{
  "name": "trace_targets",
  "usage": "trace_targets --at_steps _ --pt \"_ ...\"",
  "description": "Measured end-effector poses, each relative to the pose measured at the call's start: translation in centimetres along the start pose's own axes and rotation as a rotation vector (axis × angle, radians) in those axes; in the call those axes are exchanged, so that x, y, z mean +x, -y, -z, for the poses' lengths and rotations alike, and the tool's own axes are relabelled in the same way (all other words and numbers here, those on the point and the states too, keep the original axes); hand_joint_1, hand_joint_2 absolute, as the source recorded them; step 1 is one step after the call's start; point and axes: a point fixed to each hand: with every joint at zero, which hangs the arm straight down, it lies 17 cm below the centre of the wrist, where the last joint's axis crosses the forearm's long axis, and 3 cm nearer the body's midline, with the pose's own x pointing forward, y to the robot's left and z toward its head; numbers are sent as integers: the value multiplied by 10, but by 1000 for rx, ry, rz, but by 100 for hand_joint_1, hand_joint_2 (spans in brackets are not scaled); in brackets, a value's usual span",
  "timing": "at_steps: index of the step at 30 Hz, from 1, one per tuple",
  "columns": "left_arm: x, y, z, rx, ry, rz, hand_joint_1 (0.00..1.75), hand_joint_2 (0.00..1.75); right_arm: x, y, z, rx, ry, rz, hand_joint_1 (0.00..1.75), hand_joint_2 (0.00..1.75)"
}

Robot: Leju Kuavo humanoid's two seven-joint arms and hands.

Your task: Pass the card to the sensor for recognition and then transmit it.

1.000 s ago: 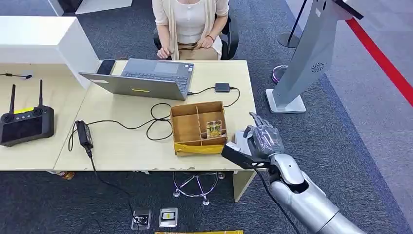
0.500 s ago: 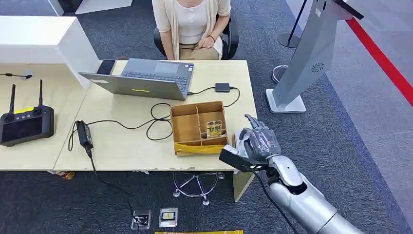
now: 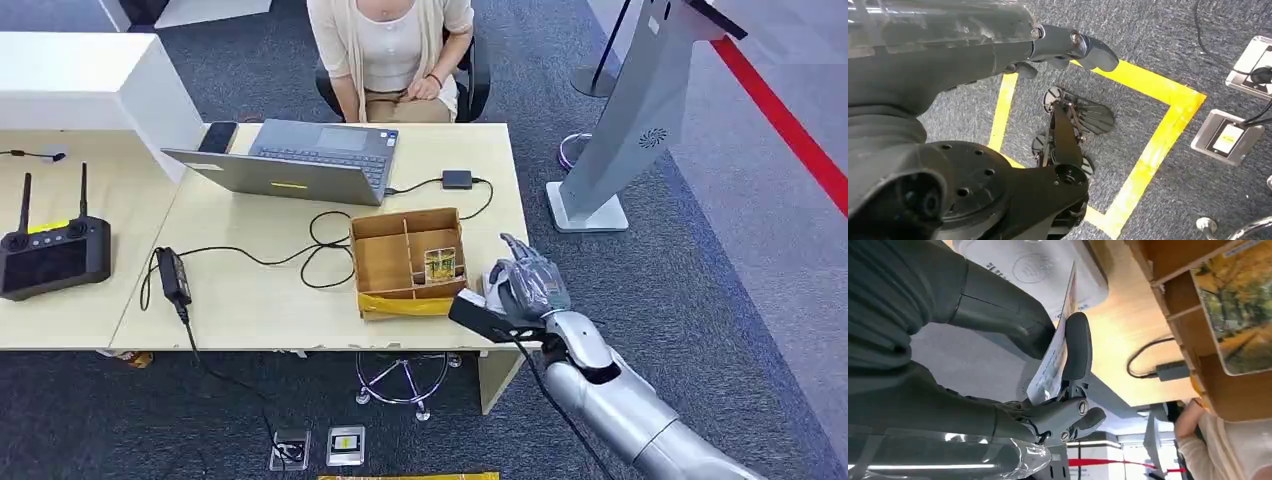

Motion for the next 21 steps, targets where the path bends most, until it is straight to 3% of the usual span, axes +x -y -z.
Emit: trace_targets --at_steps 21 --pt "0 -1 0 3 0 -1 0 0 -29 -10 2 34 -89 -13 175 175"
